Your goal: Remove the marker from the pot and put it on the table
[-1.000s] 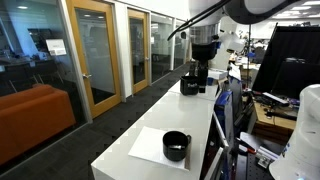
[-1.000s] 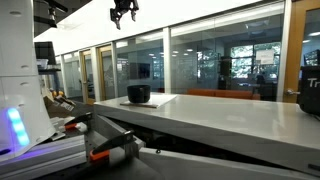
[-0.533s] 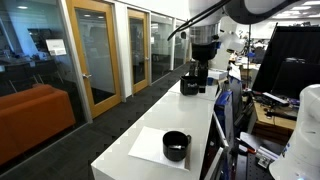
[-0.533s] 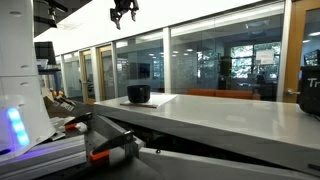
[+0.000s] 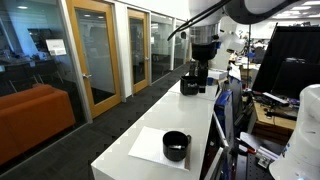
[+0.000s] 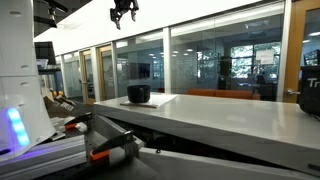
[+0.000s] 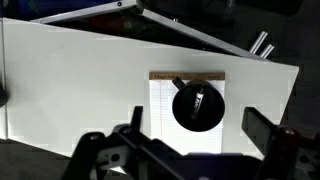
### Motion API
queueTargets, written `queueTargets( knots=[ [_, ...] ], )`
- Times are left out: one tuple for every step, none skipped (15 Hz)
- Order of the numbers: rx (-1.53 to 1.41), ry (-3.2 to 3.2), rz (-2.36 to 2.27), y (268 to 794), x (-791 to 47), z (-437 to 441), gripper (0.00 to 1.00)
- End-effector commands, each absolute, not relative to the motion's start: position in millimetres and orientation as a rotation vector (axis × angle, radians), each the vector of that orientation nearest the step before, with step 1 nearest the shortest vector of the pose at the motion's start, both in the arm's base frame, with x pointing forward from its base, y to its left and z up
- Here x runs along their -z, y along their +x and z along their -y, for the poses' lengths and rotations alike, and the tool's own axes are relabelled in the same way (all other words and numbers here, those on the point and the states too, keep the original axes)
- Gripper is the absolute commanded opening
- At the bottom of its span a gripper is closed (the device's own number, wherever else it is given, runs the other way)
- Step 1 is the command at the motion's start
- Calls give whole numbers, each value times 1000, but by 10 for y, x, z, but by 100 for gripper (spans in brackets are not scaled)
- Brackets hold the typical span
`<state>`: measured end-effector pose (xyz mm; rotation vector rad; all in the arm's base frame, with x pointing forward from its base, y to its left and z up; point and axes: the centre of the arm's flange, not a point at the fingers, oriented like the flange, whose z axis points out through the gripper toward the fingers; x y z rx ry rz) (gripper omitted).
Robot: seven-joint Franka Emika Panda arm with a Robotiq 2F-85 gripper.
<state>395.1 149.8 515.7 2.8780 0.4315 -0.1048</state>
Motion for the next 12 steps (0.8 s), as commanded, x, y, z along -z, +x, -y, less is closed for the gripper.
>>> queueTargets(
  knots=[
    [105,2878,-432,3951,-5157,-1498,100],
    [105,2878,-432,3951,-5157,-1498,100],
    [99,2877,-431,3944,-5138,-1517,100],
    [97,2885,-436,3938,-5116,-1540,100],
    [91,2891,-434,3933,-5075,-1574,100],
    [90,2896,-433,3931,-5026,-1604,100],
    [83,2901,-420,3929,-4969,-1630,100],
    [78,2905,-406,3934,-4893,-1646,100],
    [73,2912,-394,3943,-4817,-1651,100],
    [66,2921,-383,3953,-4750,-1653,100],
    [58,2934,-375,3971,-4669,-1647,100],
    [53,2946,-372,3988,-4590,-1640,100]
  ],
)
